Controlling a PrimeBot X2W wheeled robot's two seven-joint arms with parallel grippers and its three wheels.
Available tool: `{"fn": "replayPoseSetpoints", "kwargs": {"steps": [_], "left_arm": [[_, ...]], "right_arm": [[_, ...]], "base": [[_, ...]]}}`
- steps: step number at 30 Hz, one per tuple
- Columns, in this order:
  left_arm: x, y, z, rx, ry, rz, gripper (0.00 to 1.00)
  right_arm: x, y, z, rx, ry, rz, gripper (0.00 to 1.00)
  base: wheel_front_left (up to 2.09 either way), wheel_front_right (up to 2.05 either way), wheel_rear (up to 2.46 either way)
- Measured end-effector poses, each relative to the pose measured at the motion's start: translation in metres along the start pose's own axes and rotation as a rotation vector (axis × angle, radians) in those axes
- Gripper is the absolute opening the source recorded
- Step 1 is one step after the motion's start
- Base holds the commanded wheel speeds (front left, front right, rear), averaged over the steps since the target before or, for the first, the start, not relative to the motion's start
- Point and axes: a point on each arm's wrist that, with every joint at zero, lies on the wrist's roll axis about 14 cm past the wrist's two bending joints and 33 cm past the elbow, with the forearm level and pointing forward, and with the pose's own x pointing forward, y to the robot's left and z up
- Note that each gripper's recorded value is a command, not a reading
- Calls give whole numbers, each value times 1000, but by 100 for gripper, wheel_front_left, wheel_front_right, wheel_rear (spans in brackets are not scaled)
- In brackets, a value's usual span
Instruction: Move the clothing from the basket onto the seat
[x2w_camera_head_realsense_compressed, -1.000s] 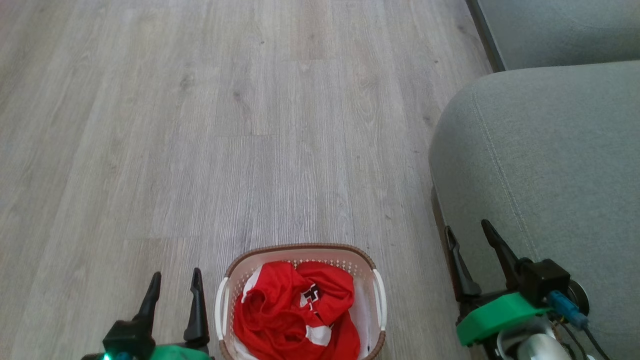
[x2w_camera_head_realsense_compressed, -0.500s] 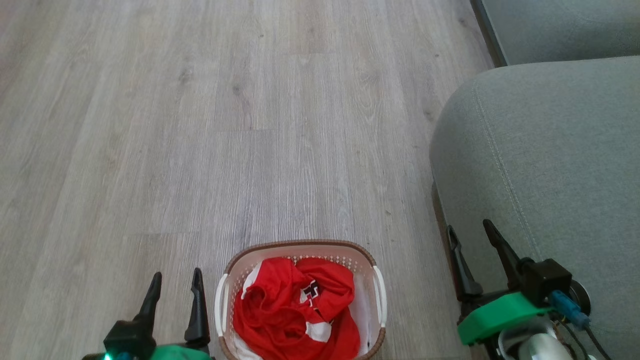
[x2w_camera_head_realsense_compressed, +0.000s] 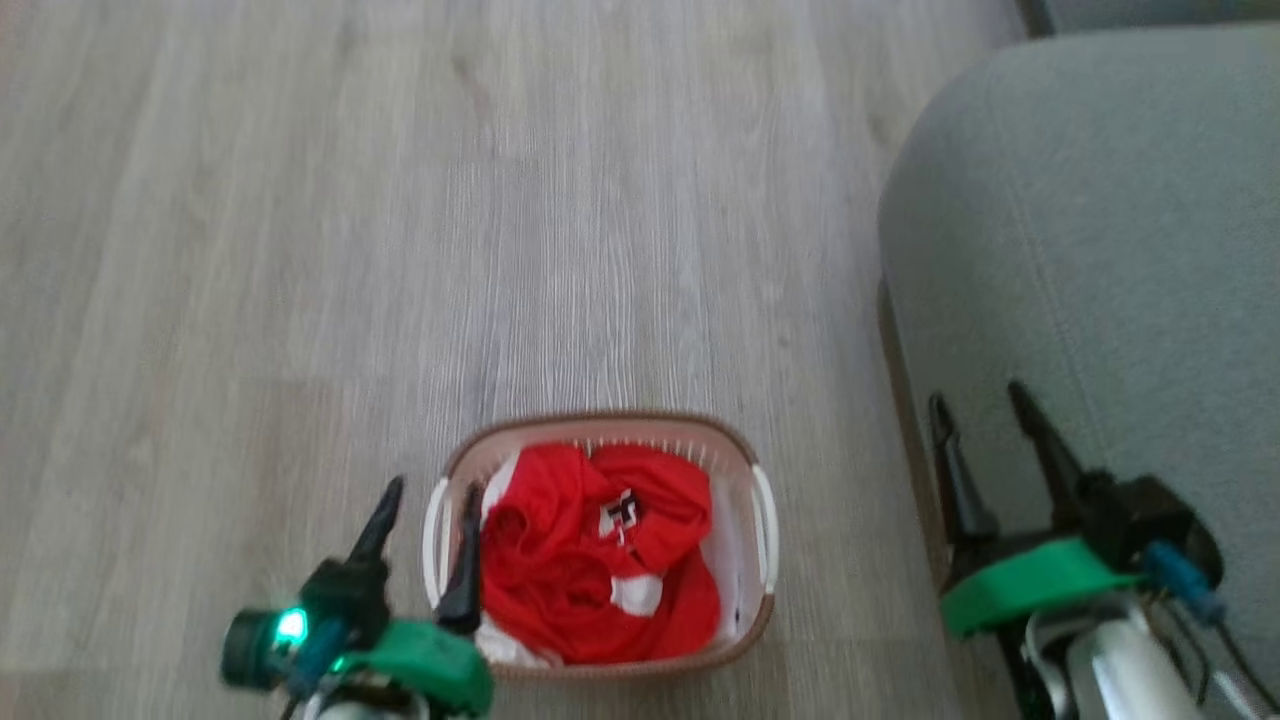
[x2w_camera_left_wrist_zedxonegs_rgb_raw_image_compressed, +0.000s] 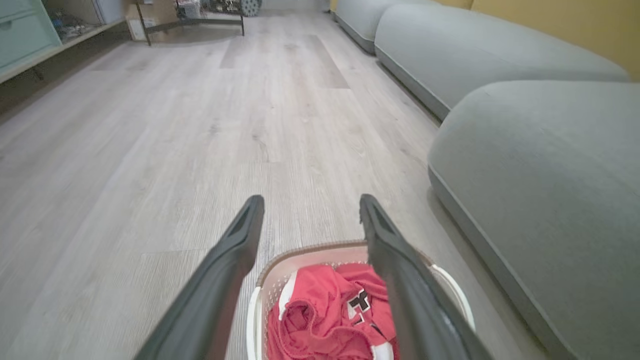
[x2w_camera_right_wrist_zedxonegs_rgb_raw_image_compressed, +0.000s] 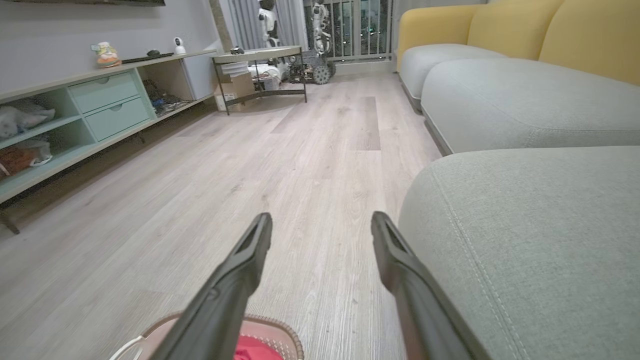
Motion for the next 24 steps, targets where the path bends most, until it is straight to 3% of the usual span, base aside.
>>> {"fn": "replayPoseSetpoints", "kwargs": {"steps": [7, 24], "left_arm": [[44, -22, -49, 48, 157, -121, 100], [97, -50, -207, 154, 581, -358, 100]], "right_arm": [[46, -14, -7, -28, -5, -16, 100], [102, -49, -93, -41, 134, -62, 100]], "base": [[0, 0, 0], [0, 0, 0]]}}
